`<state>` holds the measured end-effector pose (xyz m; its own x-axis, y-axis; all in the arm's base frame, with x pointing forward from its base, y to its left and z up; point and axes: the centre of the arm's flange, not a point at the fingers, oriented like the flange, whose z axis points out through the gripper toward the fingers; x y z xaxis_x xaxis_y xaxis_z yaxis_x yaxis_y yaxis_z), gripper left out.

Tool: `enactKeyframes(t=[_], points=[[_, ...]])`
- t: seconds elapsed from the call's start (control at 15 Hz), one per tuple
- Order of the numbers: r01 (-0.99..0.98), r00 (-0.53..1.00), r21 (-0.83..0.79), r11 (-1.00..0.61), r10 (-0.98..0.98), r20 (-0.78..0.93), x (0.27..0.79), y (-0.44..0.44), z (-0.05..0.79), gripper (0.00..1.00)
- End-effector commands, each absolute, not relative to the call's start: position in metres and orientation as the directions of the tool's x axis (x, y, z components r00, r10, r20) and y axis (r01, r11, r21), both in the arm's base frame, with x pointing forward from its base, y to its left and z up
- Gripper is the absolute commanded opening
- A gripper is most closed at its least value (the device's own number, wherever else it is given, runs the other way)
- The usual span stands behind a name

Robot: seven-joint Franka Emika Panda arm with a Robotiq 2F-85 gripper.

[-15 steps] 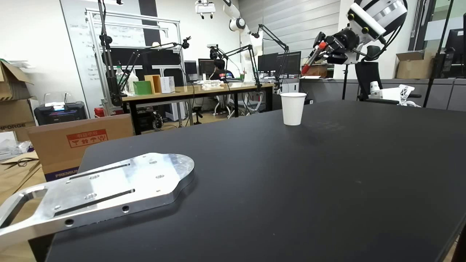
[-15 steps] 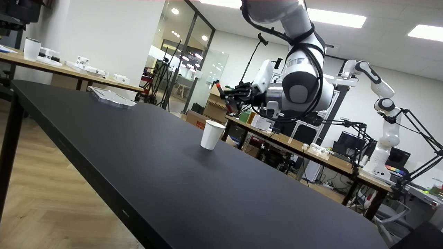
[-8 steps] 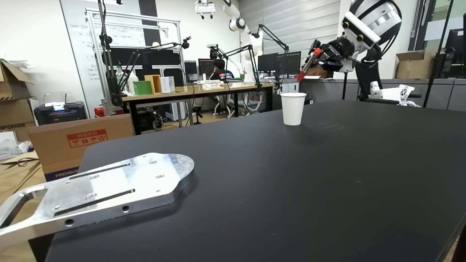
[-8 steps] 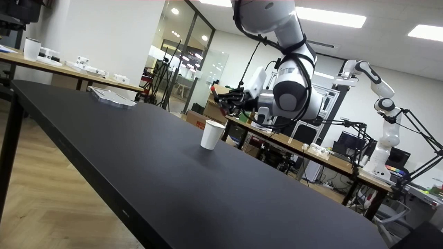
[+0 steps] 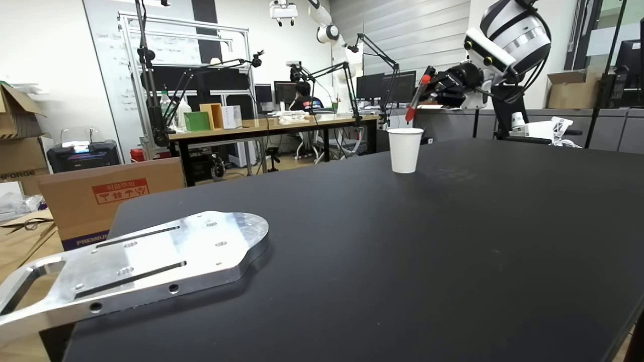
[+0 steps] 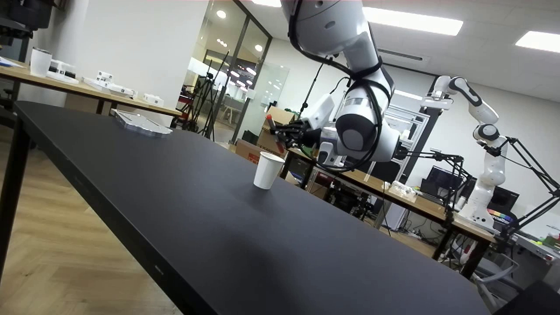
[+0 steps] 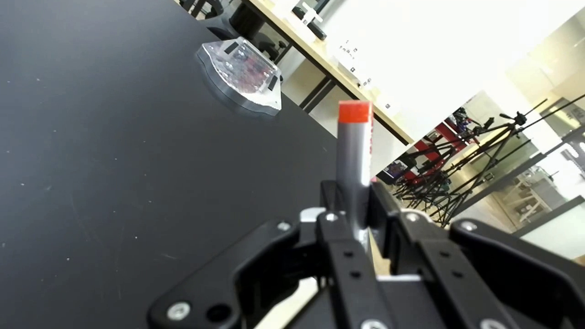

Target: Pick up the pen from the table and put it in the white cup.

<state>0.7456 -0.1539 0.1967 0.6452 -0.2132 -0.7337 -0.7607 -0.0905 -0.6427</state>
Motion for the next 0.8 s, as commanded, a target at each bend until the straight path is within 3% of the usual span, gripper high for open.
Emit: enactKeyframes(t=[0.0, 0.73], points=[[-0.811, 0.577, -0.584, -0.039, -0.225, -0.785, 0.772, -0.153, 0.194, 0.05], [-0.869, 0.484, -0.496, 0.006, -0.205, -0.851, 0.777, -0.147, 0.177, 0.05]])
